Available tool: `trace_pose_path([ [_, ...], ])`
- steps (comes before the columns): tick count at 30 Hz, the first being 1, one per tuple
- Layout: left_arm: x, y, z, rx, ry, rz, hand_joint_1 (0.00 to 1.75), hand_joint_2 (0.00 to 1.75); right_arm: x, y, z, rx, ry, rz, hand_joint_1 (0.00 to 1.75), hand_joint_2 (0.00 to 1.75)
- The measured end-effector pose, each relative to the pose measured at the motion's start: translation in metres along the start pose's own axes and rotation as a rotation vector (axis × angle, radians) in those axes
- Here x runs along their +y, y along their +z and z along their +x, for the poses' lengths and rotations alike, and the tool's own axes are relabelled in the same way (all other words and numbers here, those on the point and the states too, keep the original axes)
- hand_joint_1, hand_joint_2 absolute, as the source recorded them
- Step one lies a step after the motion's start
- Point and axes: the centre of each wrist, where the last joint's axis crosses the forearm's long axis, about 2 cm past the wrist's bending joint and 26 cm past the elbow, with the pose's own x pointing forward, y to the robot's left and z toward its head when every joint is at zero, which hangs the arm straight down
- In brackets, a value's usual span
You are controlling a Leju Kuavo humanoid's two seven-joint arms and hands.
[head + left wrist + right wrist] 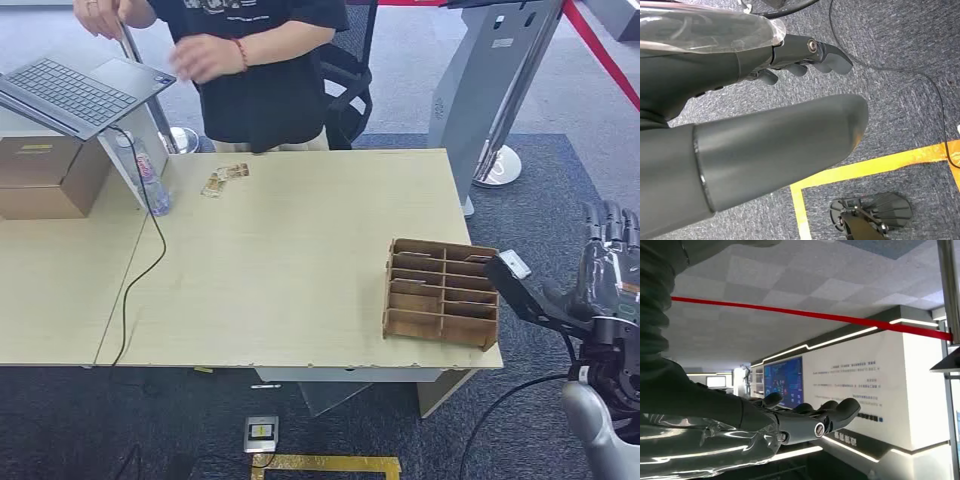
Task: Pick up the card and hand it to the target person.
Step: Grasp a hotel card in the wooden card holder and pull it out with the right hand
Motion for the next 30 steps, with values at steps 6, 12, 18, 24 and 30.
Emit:
trace_pose_path([
  [6, 0.0000, 0.0000, 0.0000, 0.000, 0.000, 0.000, 0.00, 0.00, 0.0015, 0.0000, 0.0006, 0.003, 0.017, 0.010, 0.00, 1.75],
  [12, 0.0000, 0.0000, 0.0000, 0.000, 0.000, 0.000, 0.00, 0.00, 0.0040, 0.0002, 0.0009, 0.014, 0.049, 0.025, 0.00, 1.75],
  [18, 0.0000, 0.0000, 0.0000, 0.000, 0.000, 0.000, 0.00, 0.00, 0.0043, 0.0002, 0.0004, 0.016, 0.033, 0.014, 0.00, 1.75],
  [24, 0.0000, 0.0000, -0.0001, 0.001, 0.000, 0.000, 0.00, 0.00, 0.0046, 0.0003, -0.0006, 0.010, -0.003, 0.002, 0.00, 1.75],
  [30, 0.0000, 0.0000, -0.0001, 0.001, 0.000, 0.001, 0.00, 0.00, 0.0033, 0.0016, -0.0042, 0.012, -0.101, -0.064, 0.00, 1.75],
])
